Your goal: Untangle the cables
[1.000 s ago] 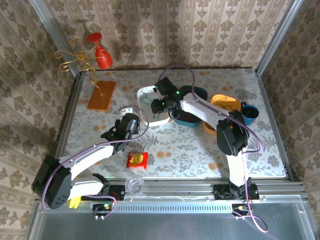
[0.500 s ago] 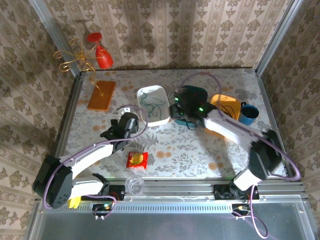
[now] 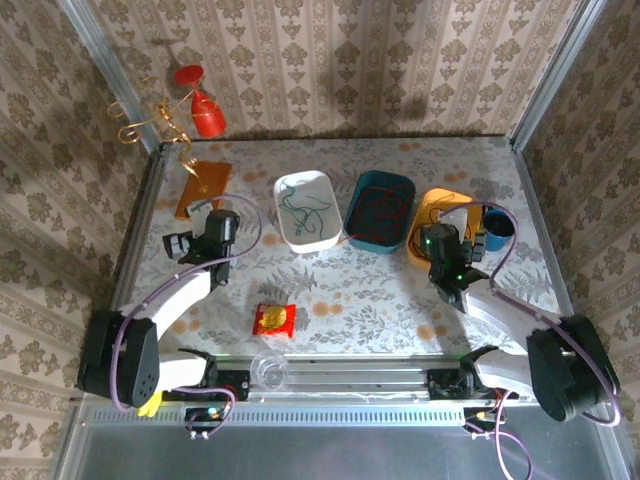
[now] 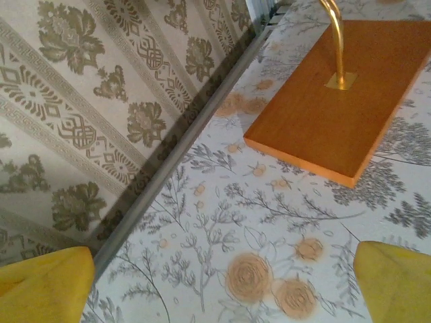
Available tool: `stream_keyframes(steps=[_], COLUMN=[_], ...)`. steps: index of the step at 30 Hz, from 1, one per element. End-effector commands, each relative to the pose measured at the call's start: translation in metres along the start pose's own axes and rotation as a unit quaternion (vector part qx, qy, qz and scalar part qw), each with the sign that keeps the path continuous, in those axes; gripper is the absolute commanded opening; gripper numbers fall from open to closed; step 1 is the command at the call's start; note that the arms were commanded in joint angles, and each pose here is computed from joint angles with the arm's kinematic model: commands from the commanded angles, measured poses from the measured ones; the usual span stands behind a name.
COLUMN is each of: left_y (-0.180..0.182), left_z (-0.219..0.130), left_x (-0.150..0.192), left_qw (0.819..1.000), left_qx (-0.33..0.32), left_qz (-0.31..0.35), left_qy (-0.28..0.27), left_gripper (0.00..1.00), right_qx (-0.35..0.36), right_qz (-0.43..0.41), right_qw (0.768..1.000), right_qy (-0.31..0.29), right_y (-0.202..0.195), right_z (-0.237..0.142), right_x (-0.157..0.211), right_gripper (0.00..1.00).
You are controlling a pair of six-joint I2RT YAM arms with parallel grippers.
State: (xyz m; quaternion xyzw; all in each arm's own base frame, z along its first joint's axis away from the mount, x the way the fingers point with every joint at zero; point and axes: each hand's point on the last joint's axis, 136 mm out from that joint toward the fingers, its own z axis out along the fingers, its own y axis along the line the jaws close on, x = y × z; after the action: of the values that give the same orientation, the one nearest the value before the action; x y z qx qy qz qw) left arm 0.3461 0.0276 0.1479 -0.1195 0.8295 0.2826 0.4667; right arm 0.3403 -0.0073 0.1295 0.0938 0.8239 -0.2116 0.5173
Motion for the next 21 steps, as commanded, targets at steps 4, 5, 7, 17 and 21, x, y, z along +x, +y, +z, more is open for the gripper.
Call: stream_keyframes(steps=[4,5,7,17,21], left_y=[-0.02,-0.025,-0.04,-0.054,-0.058], left_z=[0.034,0.033,0.034,0.047,0.046], left_x=[0.012,0.006,-0.004,0.008,0.012], left_qw=[0.997,0.997,0.992,0.966,0.961], left_qx=[0.014,0.028,0.078,0.234,0.246], left_qz=[0.07,0.063,0.056,-0.029,-0.029], left_qy=[-0.024,-0.045,-0.082,-0.103,-0.12], left_gripper=[1.0,1.0,1.0,1.0,1.0], right_qx=[-0.012,-0.022,-0.076,-0.208,-0.205], right_qz=[0.009,0.001,-0.006,0.058,0.056], right_qw=[0.995,0.995,0.992,0.975,0.976], right_qy=[-0.094,-0.095,-0.102,-0.043,-0.041], right_y=[0.013,0.017,0.029,0.033,0.033], right_z=[0.02,0.023,0.031,0.06,0.059], right_x=[-0.024,-0.025,-0.014,0.001,0.002], right_gripper=[1.0,1.0,1.0,1.0,1.0])
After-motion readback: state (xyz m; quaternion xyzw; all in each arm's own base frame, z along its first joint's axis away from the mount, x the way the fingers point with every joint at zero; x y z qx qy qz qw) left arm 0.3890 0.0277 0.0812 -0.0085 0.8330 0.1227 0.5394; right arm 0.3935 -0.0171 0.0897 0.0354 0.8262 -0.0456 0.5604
